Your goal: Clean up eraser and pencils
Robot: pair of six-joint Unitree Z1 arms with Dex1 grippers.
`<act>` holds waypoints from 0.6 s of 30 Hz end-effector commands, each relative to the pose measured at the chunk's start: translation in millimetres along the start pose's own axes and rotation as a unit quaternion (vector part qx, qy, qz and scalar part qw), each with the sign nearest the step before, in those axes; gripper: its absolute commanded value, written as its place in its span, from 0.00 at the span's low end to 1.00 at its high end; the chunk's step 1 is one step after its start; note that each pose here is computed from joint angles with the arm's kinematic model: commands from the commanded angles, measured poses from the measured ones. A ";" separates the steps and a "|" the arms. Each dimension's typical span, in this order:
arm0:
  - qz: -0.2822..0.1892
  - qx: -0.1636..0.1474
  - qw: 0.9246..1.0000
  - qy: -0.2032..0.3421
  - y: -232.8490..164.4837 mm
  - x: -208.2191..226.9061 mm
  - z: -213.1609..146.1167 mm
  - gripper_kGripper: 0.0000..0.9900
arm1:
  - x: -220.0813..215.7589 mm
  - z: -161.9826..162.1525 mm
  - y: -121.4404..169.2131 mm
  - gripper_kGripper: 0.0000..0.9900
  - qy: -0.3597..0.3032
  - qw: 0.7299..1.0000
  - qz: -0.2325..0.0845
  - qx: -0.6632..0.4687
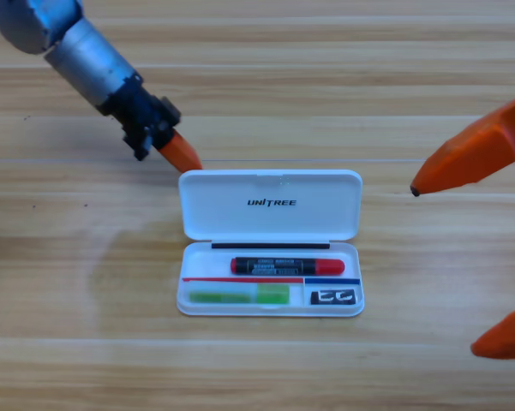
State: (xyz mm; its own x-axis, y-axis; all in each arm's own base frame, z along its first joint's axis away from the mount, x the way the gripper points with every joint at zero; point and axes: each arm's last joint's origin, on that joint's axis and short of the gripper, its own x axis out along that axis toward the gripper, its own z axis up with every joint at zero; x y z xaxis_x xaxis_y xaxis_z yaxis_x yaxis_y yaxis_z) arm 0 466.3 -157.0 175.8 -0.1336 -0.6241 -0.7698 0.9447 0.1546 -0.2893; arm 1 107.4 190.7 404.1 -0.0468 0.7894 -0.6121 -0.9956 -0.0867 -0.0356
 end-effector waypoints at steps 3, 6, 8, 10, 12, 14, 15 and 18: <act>-0.080 0.019 0.996 0.019 -32.1 44.6 23.9 0.00 | 1.9 -7.0 -2.6 1.00 -0.003 1.000 0.008 0.010; -0.092 0.025 0.995 0.027 -44.7 46.6 32.3 0.00 | 0.7 -7.3 -1.4 1.00 -0.004 1.000 0.009 0.010; -0.096 0.030 0.994 0.030 -54.2 42.1 38.6 0.00 | 0.7 -7.1 -1.5 1.00 -0.005 1.000 0.009 0.009; -0.094 0.039 0.994 0.028 -65.6 33.9 45.9 0.00 | 0.7 -7.3 -1.4 1.00 -0.004 1.000 0.009 0.010; -0.090 0.048 0.994 0.026 -77.7 24.8 51.9 0.00 | 0.3 -7.2 -1.1 1.00 -0.005 1.000 0.009 0.009; -0.089 0.055 0.994 0.025 -90.8 17.0 56.7 0.00 | 1.0 -7.7 -1.4 1.00 -0.004 1.000 0.010 0.010; -0.088 0.059 0.994 0.023 -96.7 12.3 58.5 0.00 | 1.0 -7.5 -1.5 1.00 -0.004 1.000 0.009 0.010; -0.085 0.069 0.994 0.025 -111.7 4.6 62.9 0.00 | 0.7 -7.1 -1.5 1.00 -0.005 1.000 0.009 0.009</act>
State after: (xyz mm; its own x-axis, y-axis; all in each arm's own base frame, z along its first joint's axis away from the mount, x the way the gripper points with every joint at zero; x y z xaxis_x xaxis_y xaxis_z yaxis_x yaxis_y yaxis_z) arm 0 405.4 -213.8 218.5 -0.2851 -0.6011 -0.7466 0.9358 -0.0062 -0.3524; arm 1 106.7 190.8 404.1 -0.0633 0.7932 -0.6056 -0.9948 -0.0989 -0.0255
